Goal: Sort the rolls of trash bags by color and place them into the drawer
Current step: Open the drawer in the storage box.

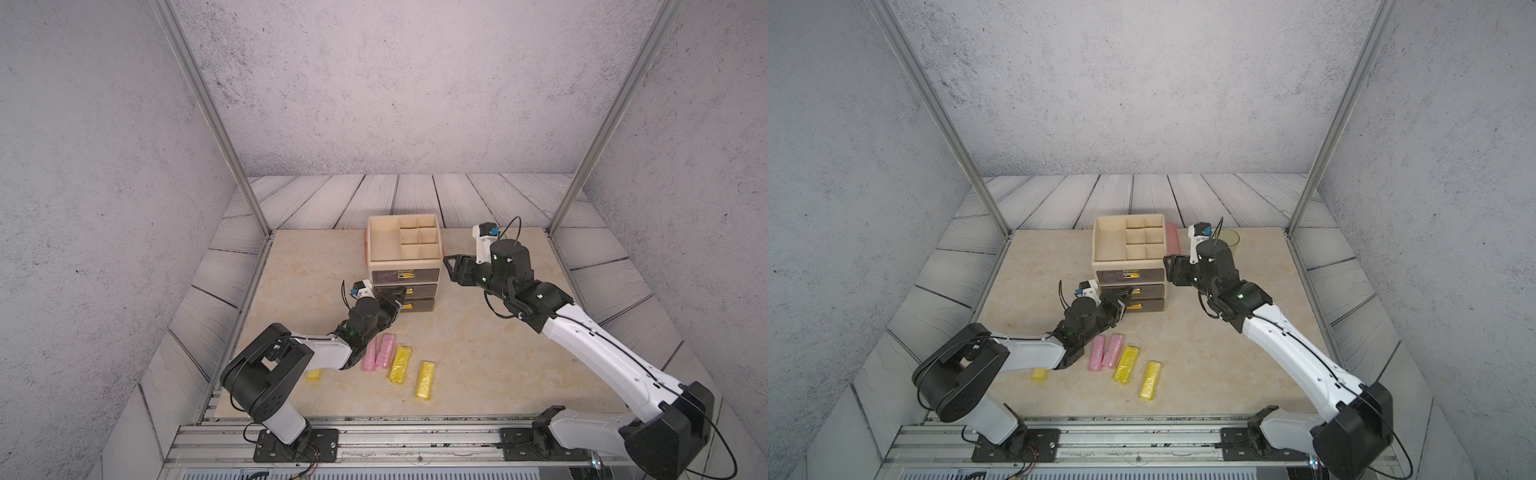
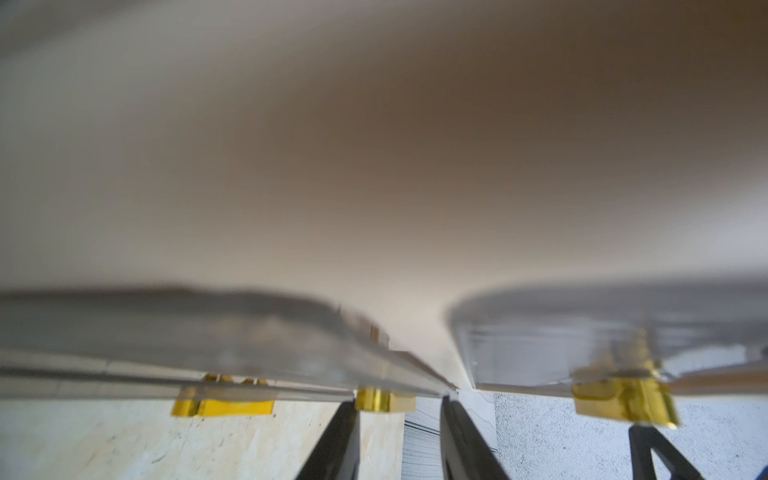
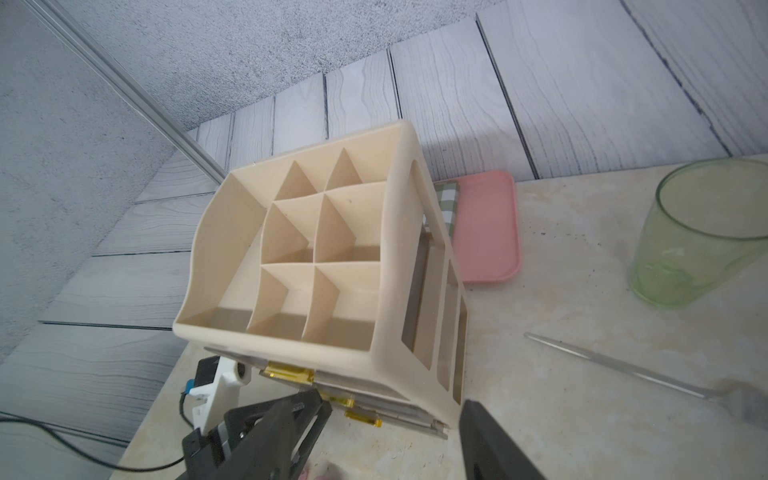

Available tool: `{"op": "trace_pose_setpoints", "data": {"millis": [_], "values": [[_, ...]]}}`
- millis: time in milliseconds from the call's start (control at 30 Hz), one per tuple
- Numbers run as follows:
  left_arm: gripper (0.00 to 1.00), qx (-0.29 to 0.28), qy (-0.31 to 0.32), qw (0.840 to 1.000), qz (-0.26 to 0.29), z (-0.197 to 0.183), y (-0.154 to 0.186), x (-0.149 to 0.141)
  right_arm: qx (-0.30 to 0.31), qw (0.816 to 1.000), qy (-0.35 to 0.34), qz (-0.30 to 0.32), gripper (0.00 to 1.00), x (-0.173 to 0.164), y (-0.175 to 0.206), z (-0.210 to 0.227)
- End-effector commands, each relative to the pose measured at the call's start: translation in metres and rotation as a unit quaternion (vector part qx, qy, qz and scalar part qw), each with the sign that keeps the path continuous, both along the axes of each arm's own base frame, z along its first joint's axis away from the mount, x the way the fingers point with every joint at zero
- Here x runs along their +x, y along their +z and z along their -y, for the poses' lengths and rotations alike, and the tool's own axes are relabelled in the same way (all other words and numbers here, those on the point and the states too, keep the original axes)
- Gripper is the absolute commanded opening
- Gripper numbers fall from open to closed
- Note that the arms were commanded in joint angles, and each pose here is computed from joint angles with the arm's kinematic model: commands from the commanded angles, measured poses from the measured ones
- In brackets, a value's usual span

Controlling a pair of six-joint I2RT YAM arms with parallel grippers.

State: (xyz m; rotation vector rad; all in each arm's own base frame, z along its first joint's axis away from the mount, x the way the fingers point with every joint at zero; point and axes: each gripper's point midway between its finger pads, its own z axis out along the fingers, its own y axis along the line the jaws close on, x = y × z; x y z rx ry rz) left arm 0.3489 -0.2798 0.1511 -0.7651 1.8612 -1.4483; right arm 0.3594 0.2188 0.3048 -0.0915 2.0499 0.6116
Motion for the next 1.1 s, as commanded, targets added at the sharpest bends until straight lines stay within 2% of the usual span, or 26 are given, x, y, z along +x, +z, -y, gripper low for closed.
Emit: {"op": "trace_pose_setpoints", "data": {"millis": [0, 133, 333, 500, 767, 1067], "values": [[0.36, -0.010, 0.001, 1.000, 0.016, 0.006, 0.010, 0.005, -0.026, 0.999, -0.025, -0.009, 0.70, 0.023, -0.003, 0.000], [0.34, -0.019, 0.003, 1.000, 0.019, 0.008, 0.012, 0.008, -0.046, 0.997, -0.054, -0.020, 0.67, 0.051, -0.009, -0.002], [0.33, -0.024, 0.007, 1.000, 0.017, 0.009, 0.013, 0.010, -0.046, 0.997, -0.051, -0.040, 0.52, 0.071, -0.019, -0.010], [0.30, -0.029, 0.008, 0.999, 0.013, 0.010, 0.010, 0.012, -0.041, 0.997, -0.043, -0.056, 0.40, 0.077, -0.030, -0.017], [0.26, -0.039, 0.012, 0.999, 0.004, 0.009, 0.002, 0.012, -0.024, 0.995, -0.023, -0.092, 0.27, 0.077, -0.055, -0.030], [0.20, -0.054, 0.018, 0.998, -0.004, 0.007, -0.006, 0.011, -0.013, 0.995, -0.023, -0.101, 0.22, 0.077, -0.060, -0.034]]}}
